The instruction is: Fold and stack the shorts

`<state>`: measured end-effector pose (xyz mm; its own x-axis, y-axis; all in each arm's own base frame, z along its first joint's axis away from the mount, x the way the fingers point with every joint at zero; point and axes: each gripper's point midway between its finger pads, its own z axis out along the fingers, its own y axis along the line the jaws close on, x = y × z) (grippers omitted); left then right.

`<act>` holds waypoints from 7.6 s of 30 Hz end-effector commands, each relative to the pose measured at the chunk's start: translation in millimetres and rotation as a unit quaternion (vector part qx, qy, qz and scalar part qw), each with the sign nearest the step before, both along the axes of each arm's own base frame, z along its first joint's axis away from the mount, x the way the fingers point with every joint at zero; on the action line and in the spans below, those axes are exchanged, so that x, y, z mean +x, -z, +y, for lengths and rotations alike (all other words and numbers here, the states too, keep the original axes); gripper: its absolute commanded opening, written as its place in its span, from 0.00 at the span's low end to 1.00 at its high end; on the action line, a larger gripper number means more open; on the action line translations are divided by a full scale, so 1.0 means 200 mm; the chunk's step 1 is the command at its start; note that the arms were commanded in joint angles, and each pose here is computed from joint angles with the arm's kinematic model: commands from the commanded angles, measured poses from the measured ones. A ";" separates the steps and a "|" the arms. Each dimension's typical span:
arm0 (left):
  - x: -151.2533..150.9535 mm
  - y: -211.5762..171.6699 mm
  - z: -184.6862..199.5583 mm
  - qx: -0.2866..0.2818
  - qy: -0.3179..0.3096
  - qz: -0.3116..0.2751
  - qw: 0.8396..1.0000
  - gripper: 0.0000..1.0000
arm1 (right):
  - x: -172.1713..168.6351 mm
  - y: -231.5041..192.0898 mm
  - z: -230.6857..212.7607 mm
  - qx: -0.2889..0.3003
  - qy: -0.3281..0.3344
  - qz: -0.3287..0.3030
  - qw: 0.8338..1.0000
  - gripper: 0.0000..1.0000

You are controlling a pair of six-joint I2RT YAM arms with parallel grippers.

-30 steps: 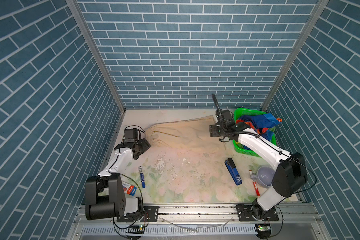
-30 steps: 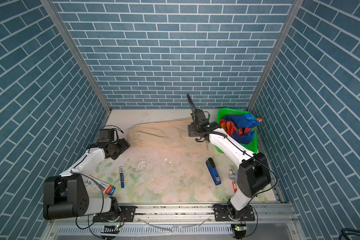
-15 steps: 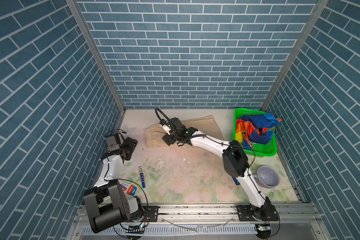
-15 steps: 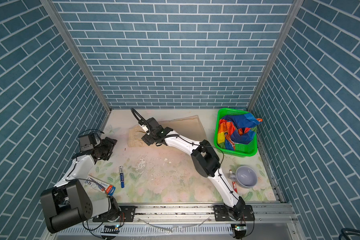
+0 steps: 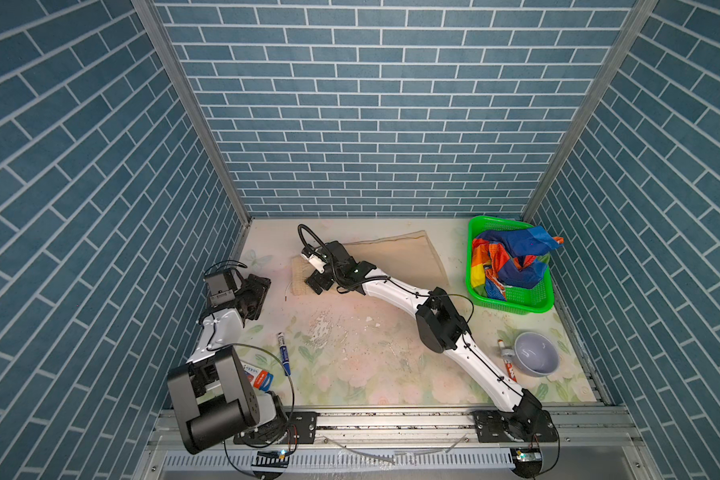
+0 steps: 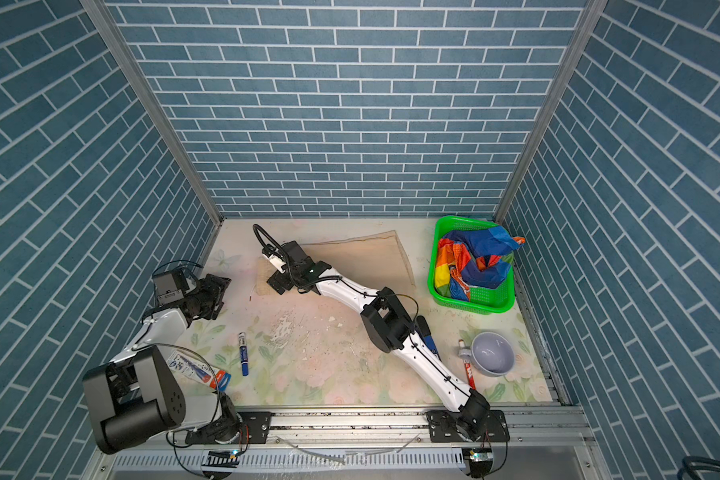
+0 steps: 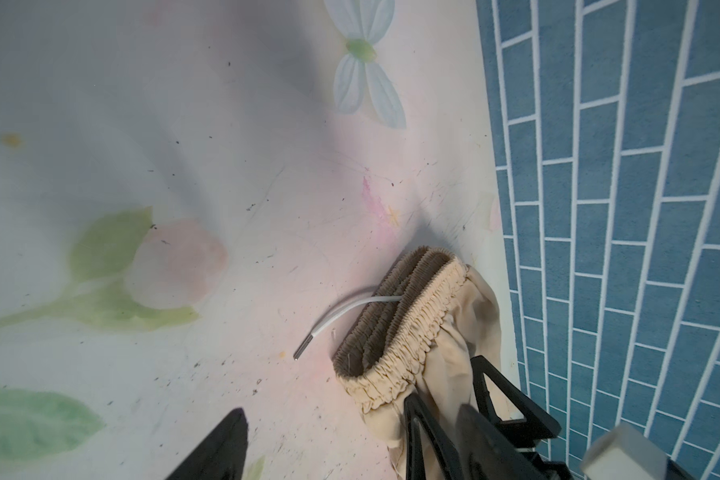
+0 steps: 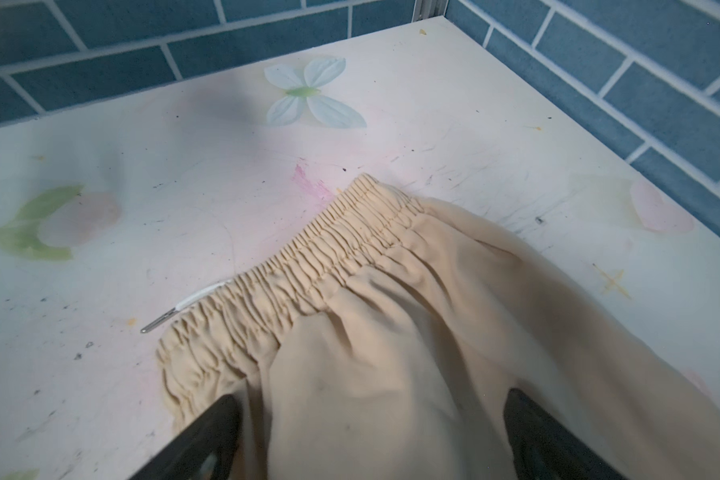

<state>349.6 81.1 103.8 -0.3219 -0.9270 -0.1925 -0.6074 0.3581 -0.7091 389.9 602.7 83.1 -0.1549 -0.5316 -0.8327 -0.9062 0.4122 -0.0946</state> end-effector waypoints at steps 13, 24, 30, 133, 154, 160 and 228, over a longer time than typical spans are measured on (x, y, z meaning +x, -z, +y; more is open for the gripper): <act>-0.02 0.16 0.00 -0.011 -0.002 0.020 1.000 0.78 | -0.18 -0.07 0.16 -0.008 -0.064 -0.098 0.993 0.99; -0.02 0.12 0.00 -0.004 -0.001 0.019 1.000 0.78 | -0.26 0.11 0.16 -0.013 -0.085 -0.023 0.996 0.98; -0.02 0.13 -0.01 -0.008 0.000 0.021 1.000 0.78 | -0.19 0.18 0.09 -0.027 -0.033 0.055 0.998 0.98; -0.15 -0.43 -0.30 0.196 0.176 0.026 0.964 0.00 | -0.64 0.39 -0.54 0.050 0.157 0.462 0.872 0.00; -0.03 -0.67 -0.42 0.224 0.241 -0.002 0.944 0.00 | -0.41 0.12 -1.47 0.033 0.306 0.359 0.881 0.00; 0.10 -0.72 -0.62 0.244 0.285 -0.010 0.927 0.00 | -0.48 0.23 -1.59 0.002 0.334 0.367 0.868 0.00; 0.21 -0.76 -1.32 0.246 0.367 -0.087 0.893 0.95 | -0.63 -0.20 -1.48 -0.079 0.281 0.167 0.942 0.28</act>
<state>389.8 -232.0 307.1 -0.7023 -0.2110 -0.6799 0.1807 0.8710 -0.4569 266.5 295.5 124.9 -0.7595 -0.2490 -0.6010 -0.4506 0.8677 0.2099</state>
